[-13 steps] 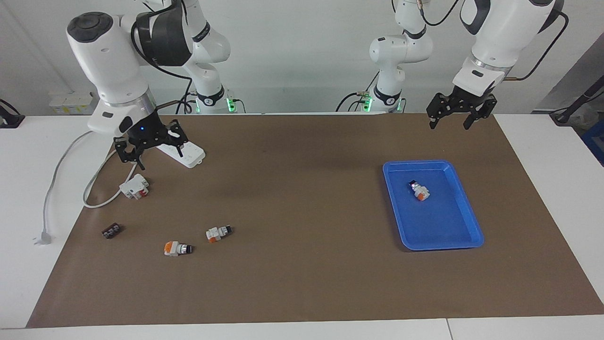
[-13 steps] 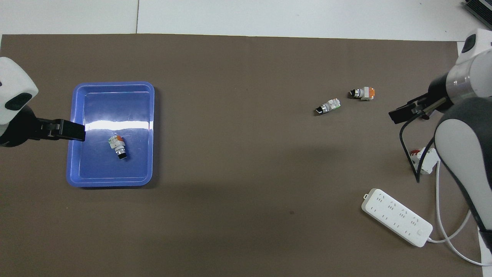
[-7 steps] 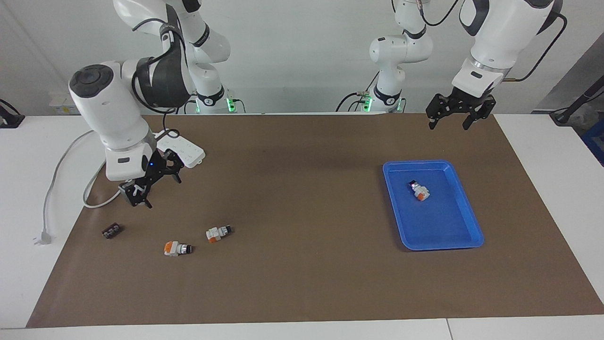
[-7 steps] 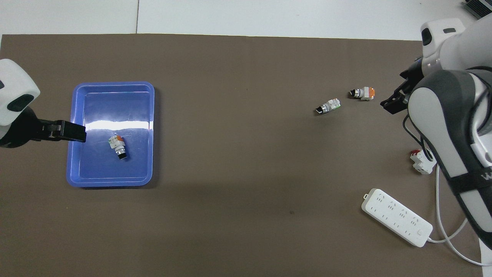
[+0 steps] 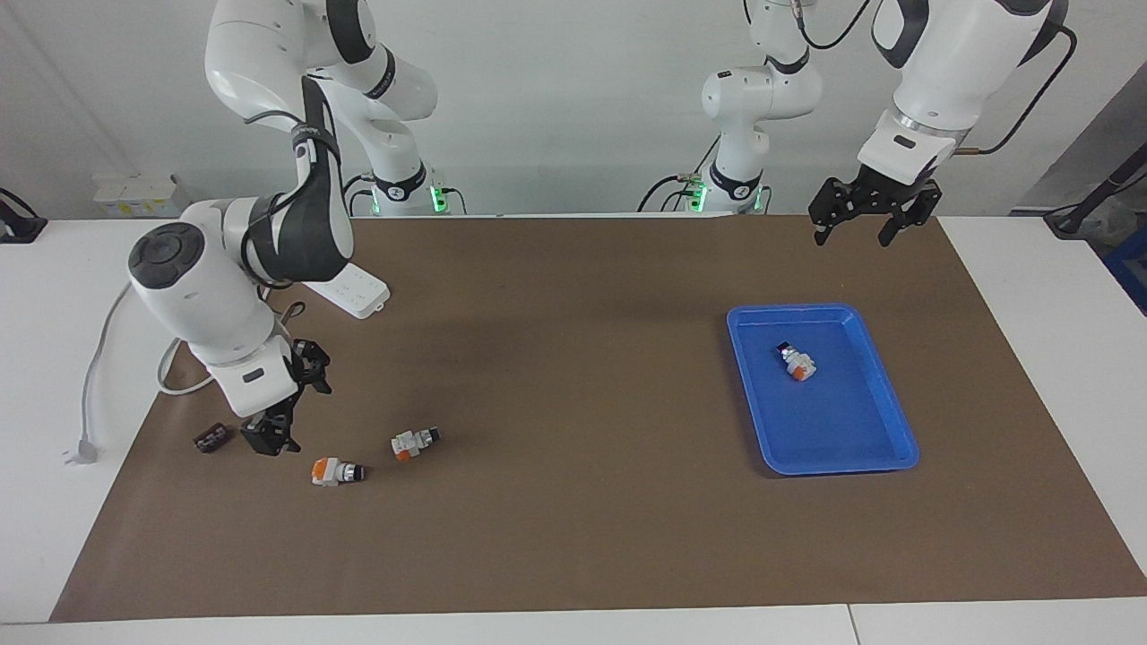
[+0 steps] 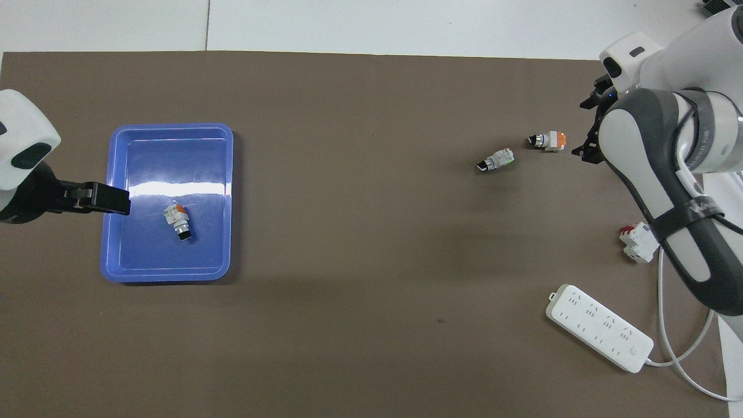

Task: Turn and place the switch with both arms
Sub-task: 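Lower the open right gripper over the orange-ended connector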

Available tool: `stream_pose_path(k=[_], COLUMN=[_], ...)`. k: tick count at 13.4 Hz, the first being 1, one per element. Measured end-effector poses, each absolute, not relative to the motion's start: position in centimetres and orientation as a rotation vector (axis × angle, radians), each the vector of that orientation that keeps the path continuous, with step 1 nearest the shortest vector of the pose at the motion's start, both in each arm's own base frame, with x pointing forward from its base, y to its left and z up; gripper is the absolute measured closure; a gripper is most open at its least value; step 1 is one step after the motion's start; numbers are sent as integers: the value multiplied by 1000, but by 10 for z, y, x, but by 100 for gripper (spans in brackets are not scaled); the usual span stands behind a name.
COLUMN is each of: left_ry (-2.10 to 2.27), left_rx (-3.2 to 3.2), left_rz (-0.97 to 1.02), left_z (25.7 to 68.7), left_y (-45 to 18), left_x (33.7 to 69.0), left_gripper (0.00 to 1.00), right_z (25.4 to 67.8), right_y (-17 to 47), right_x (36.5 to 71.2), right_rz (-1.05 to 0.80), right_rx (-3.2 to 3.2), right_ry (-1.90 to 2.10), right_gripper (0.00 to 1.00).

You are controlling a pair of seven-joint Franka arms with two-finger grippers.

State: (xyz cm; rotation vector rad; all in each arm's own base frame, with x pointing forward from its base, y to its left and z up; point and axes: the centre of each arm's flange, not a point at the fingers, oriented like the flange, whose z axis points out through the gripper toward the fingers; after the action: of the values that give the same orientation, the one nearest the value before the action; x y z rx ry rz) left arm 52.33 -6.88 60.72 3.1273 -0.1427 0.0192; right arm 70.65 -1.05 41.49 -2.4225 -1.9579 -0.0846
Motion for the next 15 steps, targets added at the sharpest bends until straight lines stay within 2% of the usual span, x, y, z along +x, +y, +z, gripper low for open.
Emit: stream_pose_path(k=[6, 15], left_ry=[-145, -141], left_rx=[3129, 3129], left_rz=[41, 43], left_z=[600, 598], left_y=[-70, -69], left_x=[518, 518], left_gripper=[0, 0], right_z=[330, 287], right_y=[-40, -68], right_x=[743, 740], right_rz=[-199, -355], right_rx=[-2137, -2031], right_ry=[-2063, -2090], right_gripper=[0, 0])
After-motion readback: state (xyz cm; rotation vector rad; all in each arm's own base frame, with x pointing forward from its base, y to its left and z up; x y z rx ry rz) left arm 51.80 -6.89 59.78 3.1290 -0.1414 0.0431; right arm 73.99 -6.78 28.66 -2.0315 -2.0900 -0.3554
